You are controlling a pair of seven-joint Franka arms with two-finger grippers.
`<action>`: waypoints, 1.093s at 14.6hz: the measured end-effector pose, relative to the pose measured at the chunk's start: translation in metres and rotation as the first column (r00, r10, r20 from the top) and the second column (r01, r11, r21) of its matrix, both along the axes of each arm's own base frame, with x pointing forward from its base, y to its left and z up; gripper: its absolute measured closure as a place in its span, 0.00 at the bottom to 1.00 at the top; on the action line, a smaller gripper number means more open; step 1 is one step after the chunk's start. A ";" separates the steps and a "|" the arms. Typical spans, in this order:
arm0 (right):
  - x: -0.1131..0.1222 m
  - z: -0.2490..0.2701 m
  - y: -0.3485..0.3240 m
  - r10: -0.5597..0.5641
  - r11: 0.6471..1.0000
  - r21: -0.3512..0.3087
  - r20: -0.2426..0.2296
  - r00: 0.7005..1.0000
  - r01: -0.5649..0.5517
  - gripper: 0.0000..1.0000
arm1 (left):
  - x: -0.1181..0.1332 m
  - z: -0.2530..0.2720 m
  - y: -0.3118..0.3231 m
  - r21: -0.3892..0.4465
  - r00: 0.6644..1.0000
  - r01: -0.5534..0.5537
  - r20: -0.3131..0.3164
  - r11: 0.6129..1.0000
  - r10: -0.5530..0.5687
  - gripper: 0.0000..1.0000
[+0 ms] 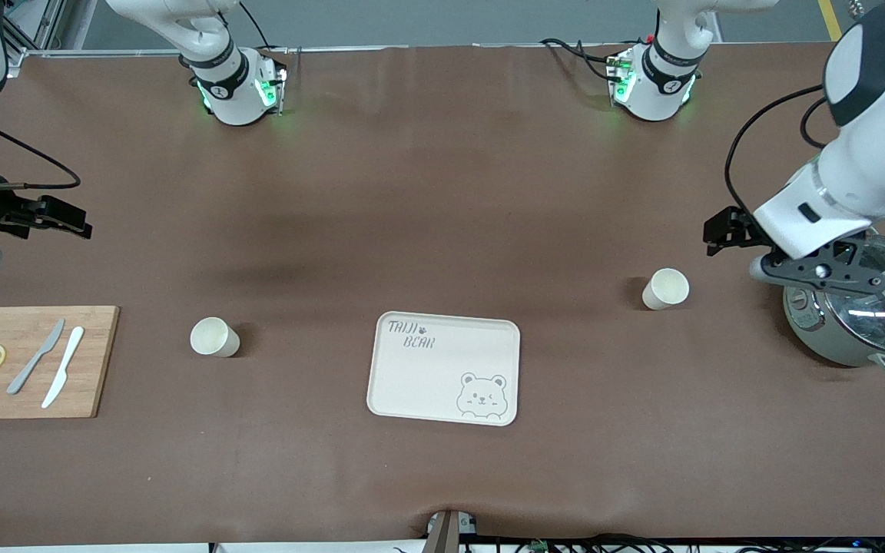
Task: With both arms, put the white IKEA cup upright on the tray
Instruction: 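Reach the left gripper and the right gripper toward the white cups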
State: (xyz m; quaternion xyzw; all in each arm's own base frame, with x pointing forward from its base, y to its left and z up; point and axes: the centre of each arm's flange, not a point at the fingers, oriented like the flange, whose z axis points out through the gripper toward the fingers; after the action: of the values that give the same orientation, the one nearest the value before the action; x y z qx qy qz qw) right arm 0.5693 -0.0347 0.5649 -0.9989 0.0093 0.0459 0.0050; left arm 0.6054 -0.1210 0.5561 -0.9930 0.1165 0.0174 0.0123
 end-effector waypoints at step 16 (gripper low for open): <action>0.017 -0.068 0.017 0.028 1.000 -0.005 -0.025 0.999 -0.028 0.00 | -0.081 -0.209 0.086 -0.006 0.985 0.074 0.156 0.997 -0.073 0.00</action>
State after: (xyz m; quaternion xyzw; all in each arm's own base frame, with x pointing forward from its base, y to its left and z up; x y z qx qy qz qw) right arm 0.5859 -0.0180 0.4973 -0.9983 -0.0045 0.0581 0.0017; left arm 0.5245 -0.0350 0.3467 -0.9864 0.1518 -0.0615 0.0162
